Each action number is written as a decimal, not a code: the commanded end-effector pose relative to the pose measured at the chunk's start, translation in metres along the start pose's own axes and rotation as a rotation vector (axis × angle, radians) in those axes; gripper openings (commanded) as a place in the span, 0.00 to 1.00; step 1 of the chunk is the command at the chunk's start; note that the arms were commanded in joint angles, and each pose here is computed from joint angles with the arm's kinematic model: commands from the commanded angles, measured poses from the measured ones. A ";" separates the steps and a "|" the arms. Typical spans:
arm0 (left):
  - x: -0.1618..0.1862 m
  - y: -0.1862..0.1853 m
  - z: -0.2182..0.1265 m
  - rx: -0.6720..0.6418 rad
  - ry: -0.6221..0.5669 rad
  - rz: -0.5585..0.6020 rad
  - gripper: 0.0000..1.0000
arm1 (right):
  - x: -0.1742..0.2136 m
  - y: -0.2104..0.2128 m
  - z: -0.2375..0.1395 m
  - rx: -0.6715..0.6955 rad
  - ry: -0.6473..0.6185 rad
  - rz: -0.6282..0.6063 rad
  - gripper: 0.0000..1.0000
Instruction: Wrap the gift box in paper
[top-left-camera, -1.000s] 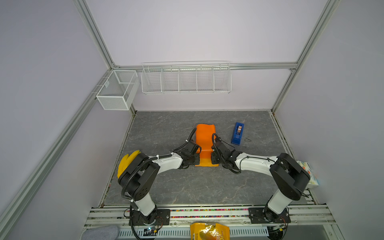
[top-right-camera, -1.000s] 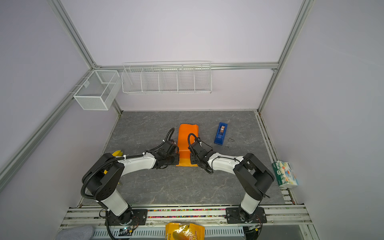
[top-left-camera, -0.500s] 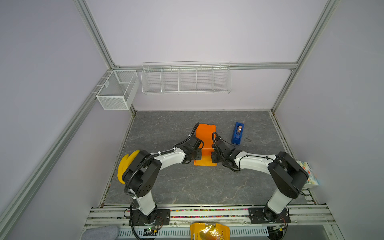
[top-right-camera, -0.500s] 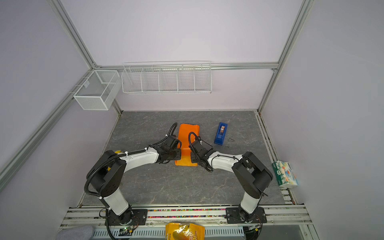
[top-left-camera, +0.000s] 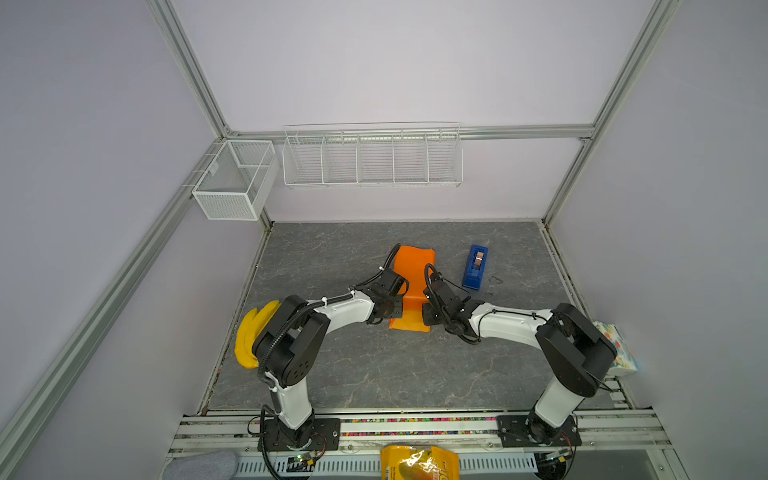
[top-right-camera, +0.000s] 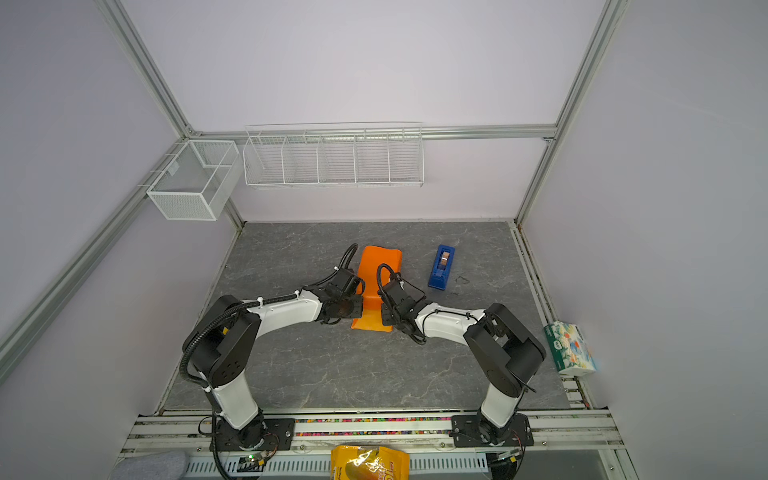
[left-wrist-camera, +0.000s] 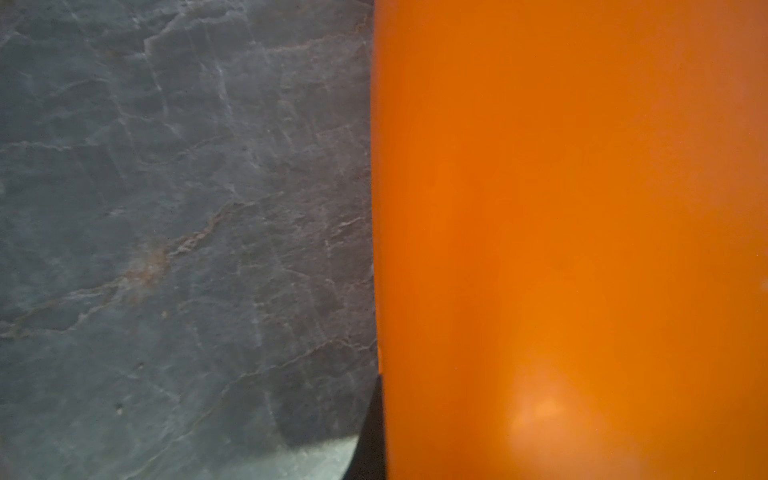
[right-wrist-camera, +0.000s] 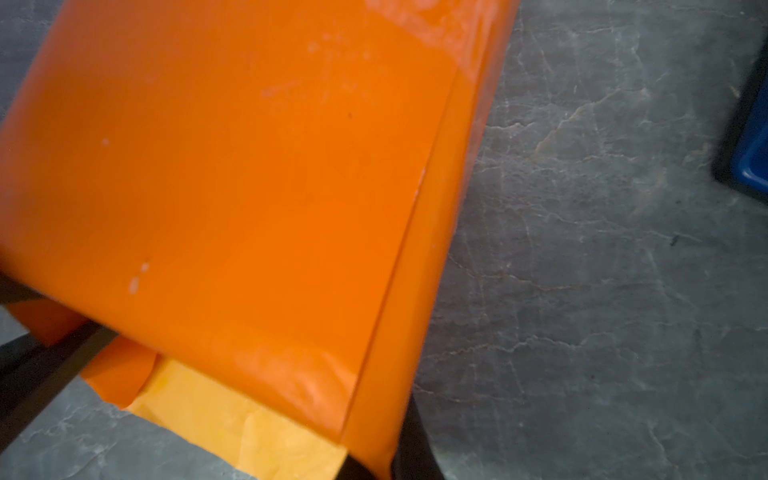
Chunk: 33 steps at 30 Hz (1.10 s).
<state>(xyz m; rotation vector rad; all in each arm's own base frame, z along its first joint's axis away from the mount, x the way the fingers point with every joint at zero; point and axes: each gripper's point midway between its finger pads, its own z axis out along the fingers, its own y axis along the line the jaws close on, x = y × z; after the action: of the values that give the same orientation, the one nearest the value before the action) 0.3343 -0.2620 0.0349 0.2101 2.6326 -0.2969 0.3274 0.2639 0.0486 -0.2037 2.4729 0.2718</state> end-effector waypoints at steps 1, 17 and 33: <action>-0.006 0.002 -0.007 0.003 -0.024 -0.013 0.00 | -0.002 -0.002 0.002 0.006 -0.001 0.001 0.06; 0.009 0.042 -0.058 -0.049 -0.063 -0.115 0.29 | 0.003 -0.006 -0.002 0.005 0.003 0.009 0.06; 0.004 0.016 -0.024 0.112 0.057 -0.068 0.04 | 0.003 -0.005 -0.001 0.006 0.008 0.009 0.06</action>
<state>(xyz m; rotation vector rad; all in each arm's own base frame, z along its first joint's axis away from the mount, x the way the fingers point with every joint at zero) 0.3152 -0.2232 0.0393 0.1067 2.7153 -0.3921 0.3269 0.2633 0.0475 -0.2034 2.4747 0.2708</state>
